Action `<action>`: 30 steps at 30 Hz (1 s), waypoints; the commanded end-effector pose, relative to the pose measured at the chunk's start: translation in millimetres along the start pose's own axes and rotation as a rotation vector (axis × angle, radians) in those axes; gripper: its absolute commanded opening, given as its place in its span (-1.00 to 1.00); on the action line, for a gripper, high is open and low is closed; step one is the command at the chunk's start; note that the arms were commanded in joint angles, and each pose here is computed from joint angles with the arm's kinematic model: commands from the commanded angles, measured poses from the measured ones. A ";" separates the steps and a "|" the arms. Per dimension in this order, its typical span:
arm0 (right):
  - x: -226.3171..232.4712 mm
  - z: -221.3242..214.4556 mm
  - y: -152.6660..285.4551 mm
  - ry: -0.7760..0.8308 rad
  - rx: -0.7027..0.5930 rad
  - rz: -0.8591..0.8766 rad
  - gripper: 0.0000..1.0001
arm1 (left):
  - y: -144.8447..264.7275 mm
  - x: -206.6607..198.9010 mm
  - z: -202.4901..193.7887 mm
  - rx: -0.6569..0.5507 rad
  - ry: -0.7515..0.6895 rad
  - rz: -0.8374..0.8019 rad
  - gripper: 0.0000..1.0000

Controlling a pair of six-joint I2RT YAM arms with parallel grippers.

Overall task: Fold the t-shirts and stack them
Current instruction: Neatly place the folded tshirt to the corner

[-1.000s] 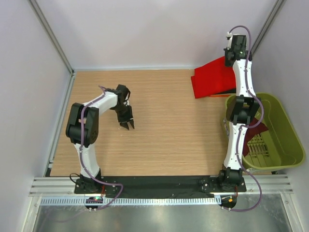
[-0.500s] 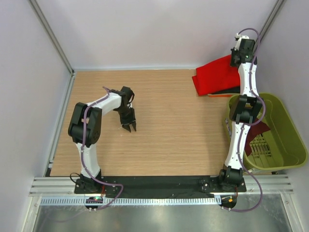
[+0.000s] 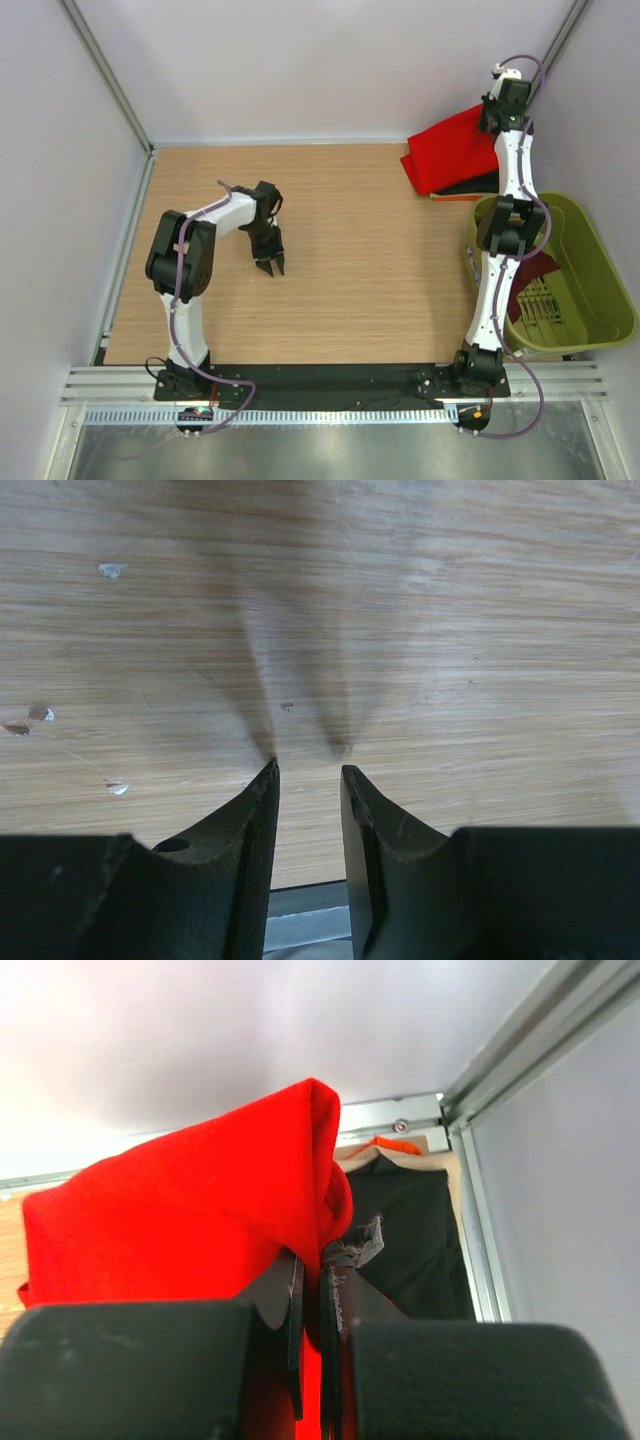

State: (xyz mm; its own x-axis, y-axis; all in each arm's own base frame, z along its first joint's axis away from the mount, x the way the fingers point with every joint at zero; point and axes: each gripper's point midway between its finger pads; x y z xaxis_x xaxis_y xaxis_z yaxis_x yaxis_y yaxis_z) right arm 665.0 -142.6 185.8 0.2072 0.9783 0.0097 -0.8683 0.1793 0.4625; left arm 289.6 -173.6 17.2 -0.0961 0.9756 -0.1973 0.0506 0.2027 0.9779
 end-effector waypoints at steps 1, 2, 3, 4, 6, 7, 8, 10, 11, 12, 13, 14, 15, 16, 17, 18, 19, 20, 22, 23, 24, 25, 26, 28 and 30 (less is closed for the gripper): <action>-32.7 68.7 46.0 -0.028 -0.155 -0.080 -0.98 | 3.4 -4.2 6.4 -0.007 -0.003 0.002 -0.36; -38.4 58.1 43.2 -0.031 -0.131 -0.095 -0.98 | 3.1 -4.0 6.0 -0.005 -0.003 0.003 -0.36; -41.0 57.9 44.1 -0.039 -0.132 -0.102 -0.98 | 3.0 -4.4 5.7 -0.005 -0.005 0.003 -0.37; -44.9 59.2 46.4 -0.044 -0.134 -0.108 -0.99 | 2.4 -4.0 5.2 -0.004 -0.004 0.003 -0.37; -54.2 59.8 47.2 -0.048 -0.137 -0.125 -0.98 | 0.6 -3.2 4.4 0.002 -0.003 0.006 -0.36; -54.7 62.2 48.6 -0.049 -0.145 -0.124 -0.98 | 0.3 -4.1 4.4 0.004 -0.001 0.006 -0.37; -55.5 62.8 48.1 -0.049 -0.149 -0.124 -0.98 | -1.0 -4.6 4.9 0.007 -0.001 0.003 -0.37; -57.4 63.9 46.4 -0.052 -0.157 -0.125 -0.99 | -0.2 -6.2 6.4 0.007 -0.001 0.000 -0.37; -57.7 66.3 46.5 -0.052 -0.165 -0.126 -0.99 | 0.2 -6.6 7.8 0.003 -0.002 0.000 -0.37; -57.7 68.2 46.8 -0.053 -0.171 -0.126 -0.99 | 0.3 -6.9 8.2 0.003 -0.002 0.000 -0.37; -58.4 69.0 46.5 -0.057 -0.176 -0.126 -0.99 | 0.4 -6.6 8.9 0.002 -0.003 0.003 -0.37; -58.1 70.5 48.2 -0.061 -0.181 -0.125 -0.98 | 1.0 -7.2 9.7 -0.001 -0.004 0.001 -0.37; -58.5 73.9 48.1 -0.064 -0.196 -0.123 -0.98 | 1.4 -7.2 9.5 0.001 -0.002 0.002 -0.37; -59.0 74.6 47.8 -0.074 -0.200 -0.122 -0.98 | 0.5 -6.1 8.9 0.005 -0.002 0.008 -0.37; -59.8 74.2 43.9 -0.080 -0.203 -0.121 -0.98 | 0.0 -6.7 7.9 0.007 -0.003 0.008 -0.37; -60.7 72.7 42.3 -0.086 -0.198 -0.122 -0.98 | -0.1 -6.1 8.1 0.005 -0.005 0.011 -0.37; -61.9 73.4 41.7 -0.091 -0.200 -0.125 -0.98 | 0.2 -5.7 8.4 0.004 -0.004 0.010 -0.37; -62.1 70.4 38.1 -0.102 -0.197 -0.122 -0.99 | -1.1 -5.4 7.6 0.006 -0.003 0.013 -0.37; -63.5 68.2 33.1 -0.121 -0.206 -0.121 -0.98 | -1.3 -4.7 6.9 0.008 -0.004 0.016 -0.37; -65.1 64.1 29.7 -0.127 -0.201 -0.130 -0.99 | -1.7 -3.8 7.3 0.008 -0.002 0.018 -0.37; -67.6 53.9 22.1 -0.138 -0.182 -0.141 -0.98 | -1.9 -4.2 7.0 0.008 -0.004 0.018 -0.38; -70.7 47.8 18.3 -0.139 -0.170 -0.149 -0.98 | -2.1 -3.6 6.3 0.010 -0.003 0.021 -0.37; -74.8 43.3 15.8 -0.171 -0.163 -0.149 -0.99 | -2.0 -3.3 5.6 0.013 -0.001 0.022 -0.37; -78.2 30.8 8.7 -0.195 -0.140 -0.167 -0.99 | -0.8 -2.9 6.3 0.008 -0.005 0.025 -0.38; -80.4 29.2 6.1 -0.211 -0.151 -0.176 -0.96 | 0.9 -2.3 6.5 0.006 -0.003 0.030 -0.37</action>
State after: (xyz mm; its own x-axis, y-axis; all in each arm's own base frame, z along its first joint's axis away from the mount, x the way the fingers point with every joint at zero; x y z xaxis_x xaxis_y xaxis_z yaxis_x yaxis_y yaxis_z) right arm 651.3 -184.6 186.6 0.3535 0.9309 0.0923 -0.8487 0.2776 0.4502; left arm 292.9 -176.2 16.5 -0.0960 0.9772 -0.1893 0.0677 0.1962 0.9782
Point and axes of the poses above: each gripper's point midway between its finger pads, its own y axis back along the fingers, its own x axis along the line the jaws close on, z = x × y, and after that the axes turned 5 degrees about -y, right-handed
